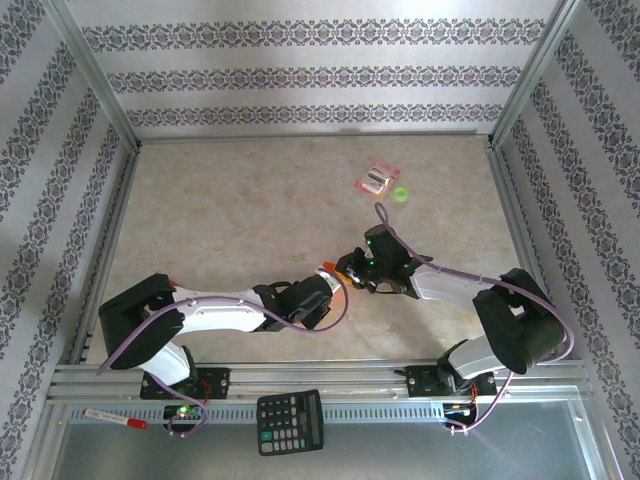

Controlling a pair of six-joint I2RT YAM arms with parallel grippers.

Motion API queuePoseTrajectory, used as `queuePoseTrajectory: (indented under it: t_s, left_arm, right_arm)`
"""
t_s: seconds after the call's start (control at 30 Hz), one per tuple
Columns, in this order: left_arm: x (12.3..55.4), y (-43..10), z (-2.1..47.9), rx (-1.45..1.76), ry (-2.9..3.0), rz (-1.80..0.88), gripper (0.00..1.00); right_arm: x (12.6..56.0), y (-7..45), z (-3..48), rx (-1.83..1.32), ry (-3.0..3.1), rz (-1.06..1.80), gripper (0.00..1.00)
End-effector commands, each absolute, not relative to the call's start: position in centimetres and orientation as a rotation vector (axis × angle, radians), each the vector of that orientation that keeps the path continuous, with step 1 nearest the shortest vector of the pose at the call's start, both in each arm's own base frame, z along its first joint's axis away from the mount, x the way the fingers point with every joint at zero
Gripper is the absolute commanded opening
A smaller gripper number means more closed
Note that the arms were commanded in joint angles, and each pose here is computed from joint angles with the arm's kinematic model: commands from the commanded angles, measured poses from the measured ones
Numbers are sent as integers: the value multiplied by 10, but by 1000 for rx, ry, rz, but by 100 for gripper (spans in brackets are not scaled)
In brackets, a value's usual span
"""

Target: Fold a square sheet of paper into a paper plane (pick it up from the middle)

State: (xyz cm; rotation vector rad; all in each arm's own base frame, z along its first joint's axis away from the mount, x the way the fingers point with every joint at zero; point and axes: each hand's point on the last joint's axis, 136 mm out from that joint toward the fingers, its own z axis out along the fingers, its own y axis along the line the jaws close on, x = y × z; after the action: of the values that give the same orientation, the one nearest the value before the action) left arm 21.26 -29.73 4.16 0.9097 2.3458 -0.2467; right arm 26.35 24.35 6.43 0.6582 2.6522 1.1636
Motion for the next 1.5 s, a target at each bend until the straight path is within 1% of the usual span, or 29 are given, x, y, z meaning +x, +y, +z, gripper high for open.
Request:
queuePoseTrajectory:
  t_s: [0.0, 0.2, 0.33, 0.67, 0.93, 1.47]
  left_arm:
    - [208, -308, 51, 809, 2387, -463, 0]
    - [207, -315, 55, 678, 2444, -682, 0]
    - [205, -321, 56, 595, 2465, -790, 0]
    - [207, -331, 55, 393, 2484, -1019, 0]
    - [206, -332, 46, 325, 2523, -1116, 0]
    - [208, -328, 37, 202, 2537, -1281, 0]
  right_arm:
    - [263, 233, 79, 551, 2622, 1170, 30]
    - [261, 211, 90, 470, 2608, 1124, 32]
    - [255, 202, 93, 398, 2636, 1069, 33]
    - [245, 210, 100, 118, 2645, 1116, 33]
    - [241, 227, 92, 1, 2666, 1088, 29]
    - [242, 242, 82, -81, 2685, 1061, 22]
